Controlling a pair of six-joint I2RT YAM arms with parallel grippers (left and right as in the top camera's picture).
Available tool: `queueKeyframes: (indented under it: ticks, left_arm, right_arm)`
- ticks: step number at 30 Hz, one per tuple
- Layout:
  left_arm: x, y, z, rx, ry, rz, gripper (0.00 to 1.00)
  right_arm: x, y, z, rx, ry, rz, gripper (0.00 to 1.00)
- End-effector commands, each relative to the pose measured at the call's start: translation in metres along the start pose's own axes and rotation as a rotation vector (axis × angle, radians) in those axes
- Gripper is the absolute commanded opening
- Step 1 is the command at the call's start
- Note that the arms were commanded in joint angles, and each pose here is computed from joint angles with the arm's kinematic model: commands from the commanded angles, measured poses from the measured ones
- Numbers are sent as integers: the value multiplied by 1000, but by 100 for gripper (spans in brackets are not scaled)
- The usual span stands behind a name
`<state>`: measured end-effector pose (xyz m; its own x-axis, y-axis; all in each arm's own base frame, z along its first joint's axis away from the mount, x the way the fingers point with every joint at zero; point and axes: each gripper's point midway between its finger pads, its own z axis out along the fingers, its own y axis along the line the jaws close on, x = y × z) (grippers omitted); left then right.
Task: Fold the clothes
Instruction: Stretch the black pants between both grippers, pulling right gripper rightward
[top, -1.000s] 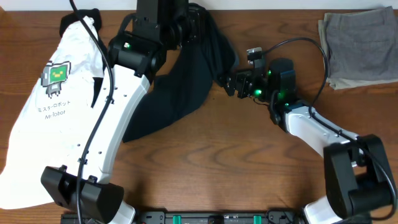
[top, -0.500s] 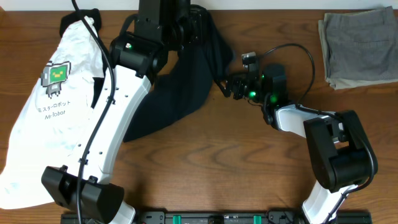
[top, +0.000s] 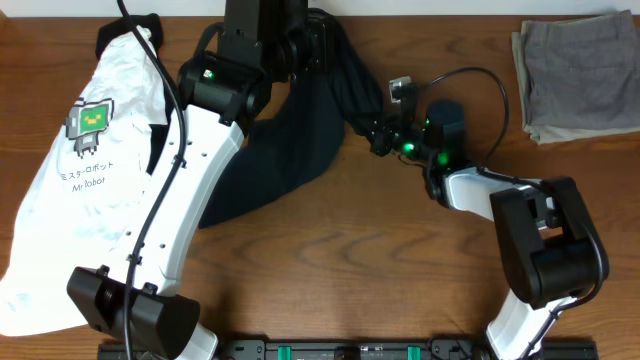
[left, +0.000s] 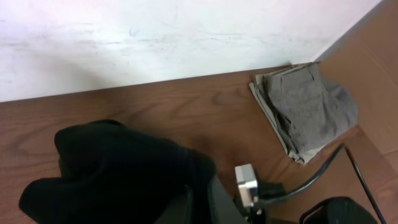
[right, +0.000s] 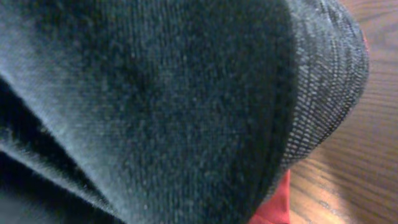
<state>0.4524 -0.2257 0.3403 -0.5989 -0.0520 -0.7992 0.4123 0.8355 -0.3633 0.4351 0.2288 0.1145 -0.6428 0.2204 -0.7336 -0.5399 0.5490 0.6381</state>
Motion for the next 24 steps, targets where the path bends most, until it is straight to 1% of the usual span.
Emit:
queueKeyframes:
  ticks: [1,4,7,10,15,17,20,21,22,24]
  left_arm:
    - [-11,-6,-13,-1,-37,1,5]
    - [-9,-2,-11,-19,-30,-2,6]
    - [-7,0,-7,-22,-22,-4,6]
    - [-3,3,-1,-26,-7,-8,6]
    - [7,10,14,-35,28,-17,6]
    - [15,14,21,-43,54,-24,6]
    - [29,21,31,-57,103,-37,7]
    - [35,23,35,-64,125,-42,9]
    - [42,26,37,-71,150,-48,16]
    - [57,32,41,-86,203,-46,38]
  right_arm:
    - [-34,-3,-33,-22,-47,31,1]
    - [-57,-17,-70,59,-68,54,1]
    - [-64,-31,-108,179,-53,70,1]
    - [-61,-51,-149,381,-18,79,1]
    - [-51,-75,-217,771,70,84,1]
    - [-48,-80,-234,877,108,88,1]
    - [-43,-86,-252,984,158,89,1]
    - [-42,-87,-255,1003,167,88,1]
    - [-40,-88,-257,1016,174,88,1]
    - [-37,-89,-260,1028,189,86,1]
